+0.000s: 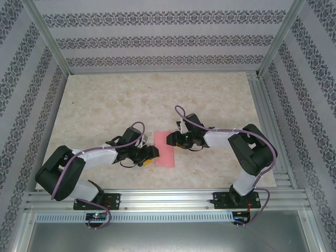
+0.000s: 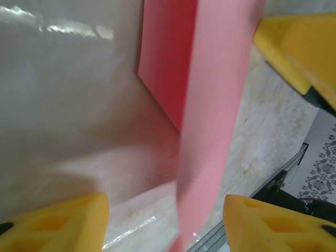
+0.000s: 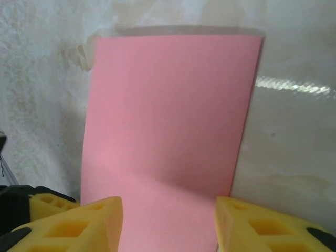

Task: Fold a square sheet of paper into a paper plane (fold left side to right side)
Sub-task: Third fold the triangle at the center of the table.

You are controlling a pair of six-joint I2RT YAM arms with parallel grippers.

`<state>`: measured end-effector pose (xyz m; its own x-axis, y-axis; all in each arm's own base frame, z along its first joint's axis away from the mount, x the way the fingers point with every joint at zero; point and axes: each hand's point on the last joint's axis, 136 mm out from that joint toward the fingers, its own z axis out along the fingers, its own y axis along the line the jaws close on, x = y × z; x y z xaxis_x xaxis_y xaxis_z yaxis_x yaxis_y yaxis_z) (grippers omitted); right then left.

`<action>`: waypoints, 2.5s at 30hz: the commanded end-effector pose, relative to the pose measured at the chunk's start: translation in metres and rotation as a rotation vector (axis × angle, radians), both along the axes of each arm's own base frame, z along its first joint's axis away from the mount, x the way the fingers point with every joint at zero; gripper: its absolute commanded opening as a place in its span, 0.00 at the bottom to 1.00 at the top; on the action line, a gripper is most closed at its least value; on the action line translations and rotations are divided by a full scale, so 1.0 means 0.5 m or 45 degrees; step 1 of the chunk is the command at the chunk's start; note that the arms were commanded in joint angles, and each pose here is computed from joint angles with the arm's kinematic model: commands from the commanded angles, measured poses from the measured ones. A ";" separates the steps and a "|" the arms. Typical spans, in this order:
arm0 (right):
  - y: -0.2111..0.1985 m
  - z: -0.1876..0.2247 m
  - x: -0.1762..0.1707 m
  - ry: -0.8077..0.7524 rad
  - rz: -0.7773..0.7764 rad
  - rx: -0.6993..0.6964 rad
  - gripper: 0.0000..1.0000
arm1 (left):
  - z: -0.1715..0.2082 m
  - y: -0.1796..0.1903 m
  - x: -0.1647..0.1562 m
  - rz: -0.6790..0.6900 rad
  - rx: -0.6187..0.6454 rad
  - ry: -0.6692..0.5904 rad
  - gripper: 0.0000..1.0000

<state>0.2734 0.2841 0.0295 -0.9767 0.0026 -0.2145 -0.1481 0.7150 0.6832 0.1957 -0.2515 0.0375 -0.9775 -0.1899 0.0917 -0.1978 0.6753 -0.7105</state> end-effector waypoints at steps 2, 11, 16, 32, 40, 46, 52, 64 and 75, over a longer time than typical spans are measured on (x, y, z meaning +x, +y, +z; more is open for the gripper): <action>-0.010 -0.010 0.011 -0.005 -0.009 -0.046 0.50 | 0.008 -0.032 0.006 -0.005 -0.056 -0.018 0.55; -0.017 -0.023 0.007 0.001 0.007 -0.092 0.50 | 0.018 -0.060 0.001 -0.045 -0.068 -0.033 0.35; -0.018 -0.019 0.011 -0.021 0.015 -0.100 0.50 | 0.017 -0.054 -0.004 -0.042 -0.045 -0.034 0.23; -0.023 -0.035 0.027 -0.049 0.057 -0.187 0.51 | 0.023 -0.043 -0.020 -0.044 -0.022 -0.030 0.08; -0.017 0.011 0.051 -0.172 0.092 -0.158 0.51 | 0.018 -0.045 -0.020 -0.035 -0.001 -0.012 0.02; -0.039 0.138 0.021 -0.550 0.114 -0.181 0.55 | 0.019 -0.060 -0.013 0.007 -0.005 0.025 0.01; -0.033 0.167 -0.097 -0.960 0.330 -0.472 0.57 | 0.022 -0.076 -0.013 0.045 -0.036 0.080 0.00; 0.012 0.139 -0.260 -1.421 0.715 -0.706 0.56 | 0.028 -0.077 -0.014 0.067 -0.030 0.124 0.00; 0.072 0.090 -0.303 -1.690 0.894 -0.935 0.52 | 0.032 -0.078 -0.012 0.061 -0.025 0.117 0.00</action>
<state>0.1098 0.3076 0.0520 0.0657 -0.8271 -0.5581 -0.7874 0.3006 -0.5382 0.1901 -0.2855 0.0478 -0.9531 -0.2424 0.1811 -0.2982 0.6506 -0.6985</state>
